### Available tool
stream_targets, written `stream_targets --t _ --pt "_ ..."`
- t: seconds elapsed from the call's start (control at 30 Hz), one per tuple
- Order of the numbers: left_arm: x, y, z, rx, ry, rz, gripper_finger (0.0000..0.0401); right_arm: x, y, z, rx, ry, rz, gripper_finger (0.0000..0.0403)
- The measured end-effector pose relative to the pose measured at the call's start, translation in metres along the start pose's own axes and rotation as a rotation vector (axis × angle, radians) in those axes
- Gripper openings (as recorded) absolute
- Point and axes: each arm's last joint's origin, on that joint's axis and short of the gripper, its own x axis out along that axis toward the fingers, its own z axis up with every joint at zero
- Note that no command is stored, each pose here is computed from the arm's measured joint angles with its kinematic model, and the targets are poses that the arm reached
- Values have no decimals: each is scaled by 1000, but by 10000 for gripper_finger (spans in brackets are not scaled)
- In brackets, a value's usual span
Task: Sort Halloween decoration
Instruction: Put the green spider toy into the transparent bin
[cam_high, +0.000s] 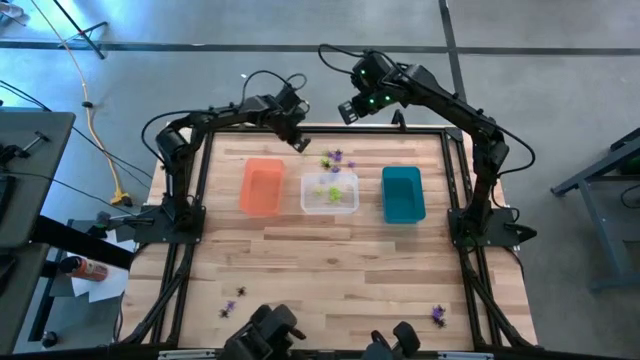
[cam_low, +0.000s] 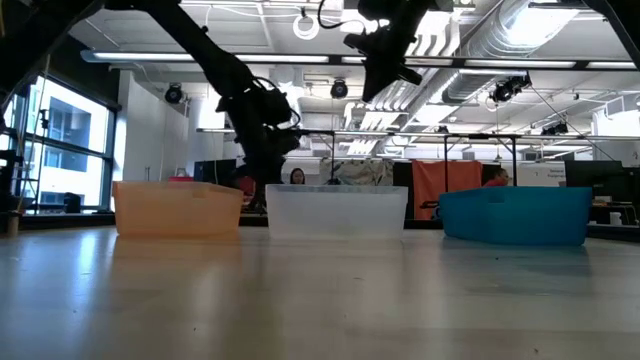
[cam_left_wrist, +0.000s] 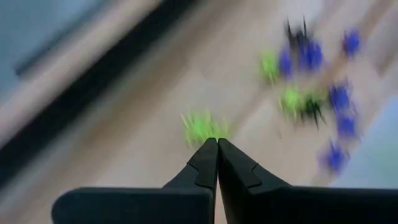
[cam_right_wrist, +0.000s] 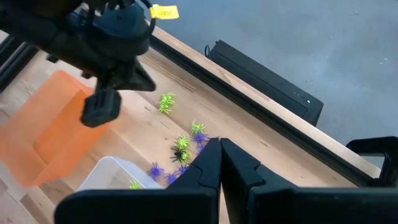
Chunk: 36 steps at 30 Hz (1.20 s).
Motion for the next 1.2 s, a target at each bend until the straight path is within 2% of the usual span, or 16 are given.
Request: stream_targets --t 0.17,0.3,0.5,0.87,1.0,1.1,1.2 --pt "22 1 -1 6 9 -62 0 0 0 0 2 -3 1 0" --pt "43 4 -4 -15 24 -67 0 0 0 0 10 -2 0 0" --pt "53 7 -8 -29 56 -65 0 0 0 0 26 -1 0 0" --pt "44 -3 -14 -33 126 -129 0 0 1 4 29 -36 13 0" --pt "36 -15 -11 -11 109 -203 0 0 1 4 24 -36 12 0" --pt "21 -17 -6 4 62 -184 0 0 1 4 24 -36 12 0" --pt "5 -7 0 10 2 -113 0 0 1 4 23 -37 13 0"
